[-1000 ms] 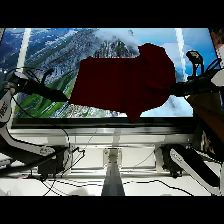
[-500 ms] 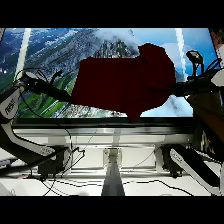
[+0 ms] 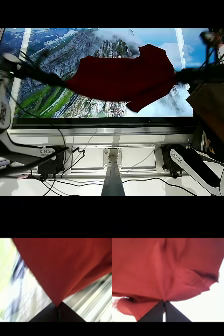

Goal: Fold the clothes and pants, and hang the long-sleeved shirts on hangers.

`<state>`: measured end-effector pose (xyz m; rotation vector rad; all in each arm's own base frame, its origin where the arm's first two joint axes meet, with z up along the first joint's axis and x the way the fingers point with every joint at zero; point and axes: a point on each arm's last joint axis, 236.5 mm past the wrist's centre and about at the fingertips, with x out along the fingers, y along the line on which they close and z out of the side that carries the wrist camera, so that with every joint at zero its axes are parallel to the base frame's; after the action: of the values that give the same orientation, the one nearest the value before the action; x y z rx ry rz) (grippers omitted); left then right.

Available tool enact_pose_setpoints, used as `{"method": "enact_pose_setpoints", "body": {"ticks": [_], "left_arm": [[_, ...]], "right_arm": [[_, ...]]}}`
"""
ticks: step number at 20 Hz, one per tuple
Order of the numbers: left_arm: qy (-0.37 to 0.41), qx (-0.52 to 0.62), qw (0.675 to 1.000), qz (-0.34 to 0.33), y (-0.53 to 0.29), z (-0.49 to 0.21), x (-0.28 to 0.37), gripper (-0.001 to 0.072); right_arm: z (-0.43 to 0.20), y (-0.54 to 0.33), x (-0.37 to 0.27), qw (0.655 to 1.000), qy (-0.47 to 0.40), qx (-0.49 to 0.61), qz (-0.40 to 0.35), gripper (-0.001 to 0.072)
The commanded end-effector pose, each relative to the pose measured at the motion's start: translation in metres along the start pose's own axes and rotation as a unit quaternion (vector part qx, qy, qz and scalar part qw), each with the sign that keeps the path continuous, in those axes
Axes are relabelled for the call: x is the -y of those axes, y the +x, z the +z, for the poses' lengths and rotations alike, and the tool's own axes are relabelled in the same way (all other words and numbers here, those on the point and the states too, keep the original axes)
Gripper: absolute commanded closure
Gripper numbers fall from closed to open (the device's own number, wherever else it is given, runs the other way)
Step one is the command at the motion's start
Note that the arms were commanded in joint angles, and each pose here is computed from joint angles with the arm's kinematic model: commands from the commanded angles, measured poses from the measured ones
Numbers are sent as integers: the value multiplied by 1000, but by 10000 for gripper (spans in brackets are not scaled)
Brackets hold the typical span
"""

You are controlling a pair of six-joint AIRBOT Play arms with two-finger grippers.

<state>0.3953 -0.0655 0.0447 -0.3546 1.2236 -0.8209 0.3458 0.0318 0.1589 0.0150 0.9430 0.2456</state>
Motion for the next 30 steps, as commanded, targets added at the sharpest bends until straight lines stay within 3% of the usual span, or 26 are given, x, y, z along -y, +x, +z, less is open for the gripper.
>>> {"method": "enact_pose_setpoints", "body": {"ticks": [1, 4, 8, 12, 15, 17, 19, 24, 26, 28, 30], "left_arm": [[86, 199, 976, 1, -108, 76, 101, 693], [156, 412, 895, 66, -228, 106, 186, 693], [211, 625, 727, 192, -368, 76, 282, 693], [251, 696, 585, 333, -435, 16, 341, 693], [261, 678, 536, 429, -450, -10, 346, 693], [234, 672, 545, 443, -453, -9, 327, 693], [194, 654, 593, 427, -443, 7, 290, 693], [101, 467, 813, 332, -324, 69, 134, 693], [104, 387, 869, 289, -260, 95, 88, 694], [108, 326, 902, 261, -196, 120, 47, 694], [100, 288, 914, 269, -142, 142, -1, 694]], "right_arm": [[66, -67, -8, 993, -30, 112, -18, 702], [109, -140, -20, 973, -55, 219, -37, 701], [133, -257, -46, 924, -86, 366, -62, 701], [123, -358, -75, 869, -110, 476, -78, 701], [110, -404, -88, 835, -118, 531, -86, 702], [113, -403, -85, 835, -117, 530, -90, 703], [123, -374, -71, 856, -112, 494, -99, 703], [154, -216, -31, 946, -77, 310, -56, 702], [158, -138, -18, 971, -56, 231, -23, 702], [153, -61, 1, 988, -35, 152, -7, 702], [141, 12, 21, 996, -13, 83, 2, 702]]}}
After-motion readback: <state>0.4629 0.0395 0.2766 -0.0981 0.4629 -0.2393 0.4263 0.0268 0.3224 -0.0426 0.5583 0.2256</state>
